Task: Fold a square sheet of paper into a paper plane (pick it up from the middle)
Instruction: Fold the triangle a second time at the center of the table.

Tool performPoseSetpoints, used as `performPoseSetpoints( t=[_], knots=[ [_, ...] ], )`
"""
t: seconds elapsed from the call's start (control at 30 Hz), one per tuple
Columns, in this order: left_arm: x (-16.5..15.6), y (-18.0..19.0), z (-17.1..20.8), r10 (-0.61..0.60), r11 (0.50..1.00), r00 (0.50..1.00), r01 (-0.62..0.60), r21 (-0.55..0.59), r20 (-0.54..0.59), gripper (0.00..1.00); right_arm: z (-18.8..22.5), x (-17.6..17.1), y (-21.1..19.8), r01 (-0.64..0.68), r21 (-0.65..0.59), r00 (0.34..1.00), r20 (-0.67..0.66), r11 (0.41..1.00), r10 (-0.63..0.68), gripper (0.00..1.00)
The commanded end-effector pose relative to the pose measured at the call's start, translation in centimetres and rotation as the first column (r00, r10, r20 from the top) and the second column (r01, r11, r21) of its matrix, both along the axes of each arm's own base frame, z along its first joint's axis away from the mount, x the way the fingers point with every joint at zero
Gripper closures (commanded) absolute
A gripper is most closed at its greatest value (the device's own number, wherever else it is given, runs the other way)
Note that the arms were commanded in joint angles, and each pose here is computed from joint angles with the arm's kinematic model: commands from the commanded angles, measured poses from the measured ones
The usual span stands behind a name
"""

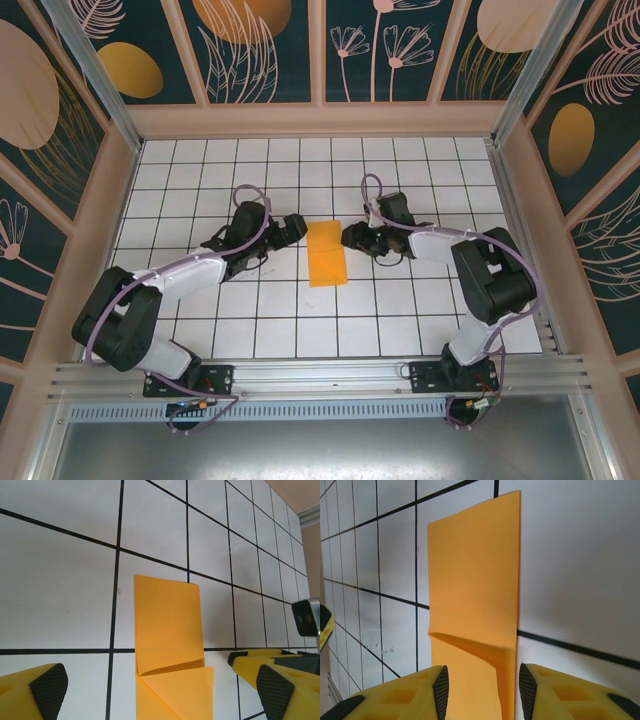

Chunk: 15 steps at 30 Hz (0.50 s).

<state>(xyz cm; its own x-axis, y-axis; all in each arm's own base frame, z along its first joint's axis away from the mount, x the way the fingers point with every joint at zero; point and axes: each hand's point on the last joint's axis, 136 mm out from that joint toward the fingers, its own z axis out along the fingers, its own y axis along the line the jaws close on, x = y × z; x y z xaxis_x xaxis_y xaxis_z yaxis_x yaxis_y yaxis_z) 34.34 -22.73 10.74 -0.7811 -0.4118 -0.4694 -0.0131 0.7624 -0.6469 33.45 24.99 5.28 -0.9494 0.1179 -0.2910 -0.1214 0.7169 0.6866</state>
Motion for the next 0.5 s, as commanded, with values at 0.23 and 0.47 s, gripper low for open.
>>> performPoseSetpoints(
  t=[0.23, 0.47],
  knots=[
    [0.5, -1.8, 1.2, -0.053, 0.994, 0.998, 0.056, -0.097, 0.028, 0.02, 0.1, 0.3, 1.9, -0.15, 0.029, 0.988, 0.037, 0.988, 0.149, 0.64],
    [0.5, -2.2, 0.5, -0.074, 0.993, 0.997, 0.074, -0.094, 0.008, 0.02, -1.3, 0.1, 1.7, -0.176, 0.002, 0.984, 0.027, 0.984, 0.175, 0.64]
  ],
)
